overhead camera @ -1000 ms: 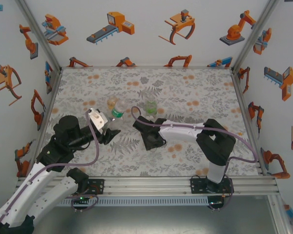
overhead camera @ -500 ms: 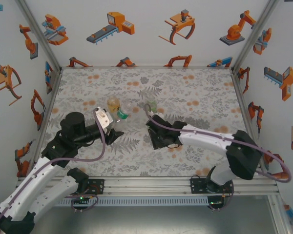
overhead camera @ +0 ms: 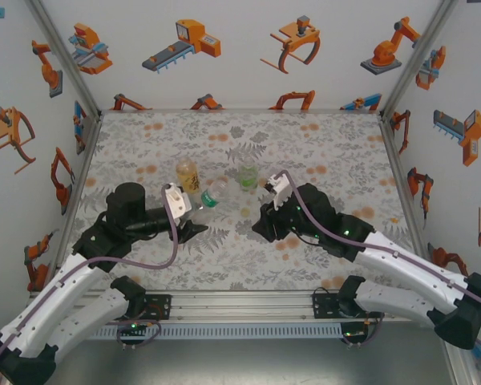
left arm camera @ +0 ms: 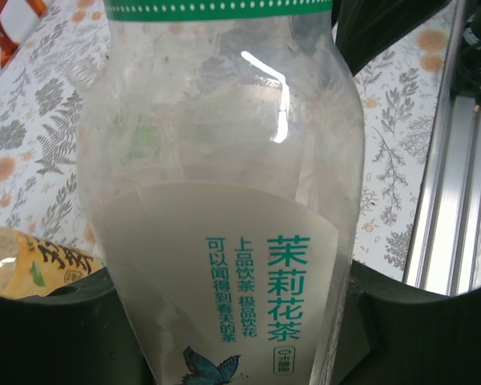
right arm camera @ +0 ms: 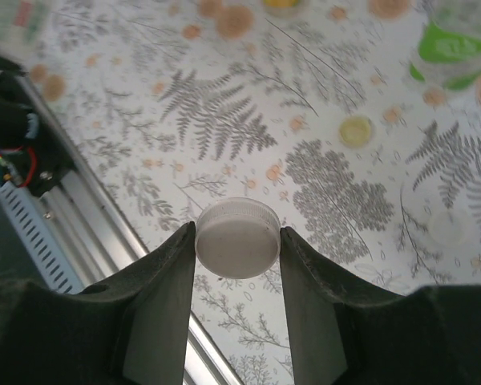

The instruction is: Screw on the bottle caps

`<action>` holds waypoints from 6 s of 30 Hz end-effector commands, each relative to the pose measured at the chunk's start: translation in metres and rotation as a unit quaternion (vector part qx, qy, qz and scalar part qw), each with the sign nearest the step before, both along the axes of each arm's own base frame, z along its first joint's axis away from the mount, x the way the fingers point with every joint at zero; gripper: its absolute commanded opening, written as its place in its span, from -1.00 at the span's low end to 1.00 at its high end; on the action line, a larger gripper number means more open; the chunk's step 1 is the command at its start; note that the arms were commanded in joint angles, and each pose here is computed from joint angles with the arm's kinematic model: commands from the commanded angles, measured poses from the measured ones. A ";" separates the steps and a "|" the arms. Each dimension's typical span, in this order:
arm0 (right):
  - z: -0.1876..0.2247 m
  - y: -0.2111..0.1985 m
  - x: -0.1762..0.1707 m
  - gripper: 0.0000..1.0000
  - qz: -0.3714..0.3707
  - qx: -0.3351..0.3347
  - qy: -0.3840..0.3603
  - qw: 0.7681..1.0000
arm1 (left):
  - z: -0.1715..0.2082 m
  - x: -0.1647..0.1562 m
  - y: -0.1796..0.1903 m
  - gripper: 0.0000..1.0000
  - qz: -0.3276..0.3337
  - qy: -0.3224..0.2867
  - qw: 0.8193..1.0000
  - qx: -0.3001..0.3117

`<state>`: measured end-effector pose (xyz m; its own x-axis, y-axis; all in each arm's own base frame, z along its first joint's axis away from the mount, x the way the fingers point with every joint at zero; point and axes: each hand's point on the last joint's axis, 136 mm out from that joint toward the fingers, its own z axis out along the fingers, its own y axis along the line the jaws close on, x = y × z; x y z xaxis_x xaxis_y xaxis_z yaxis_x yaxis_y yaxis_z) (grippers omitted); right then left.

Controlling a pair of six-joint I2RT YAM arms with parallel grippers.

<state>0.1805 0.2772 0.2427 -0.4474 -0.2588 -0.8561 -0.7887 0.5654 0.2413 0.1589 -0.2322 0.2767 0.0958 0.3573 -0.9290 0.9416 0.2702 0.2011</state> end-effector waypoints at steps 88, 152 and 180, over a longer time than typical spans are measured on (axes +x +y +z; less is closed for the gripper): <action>0.102 0.048 -0.093 -0.91 0.353 0.084 -0.192 0.912 | -0.037 -0.061 -0.016 -1.00 -0.147 -0.012 0.982 0.117; 0.056 0.040 0.013 -1.00 -0.174 0.273 0.208 0.923 | -0.030 -0.009 0.002 -1.00 0.013 -0.064 0.989 0.134; 0.135 0.017 -0.034 0.42 -0.003 0.189 -0.005 0.982 | -0.024 -0.057 -0.013 -1.00 -0.123 -0.045 0.988 0.087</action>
<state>0.1593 0.3019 0.3611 -0.5584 0.1662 -0.8127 -0.6832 0.4636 0.5642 0.1159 -0.2376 0.2389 0.2193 0.5389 -0.8134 0.9522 0.0635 0.2988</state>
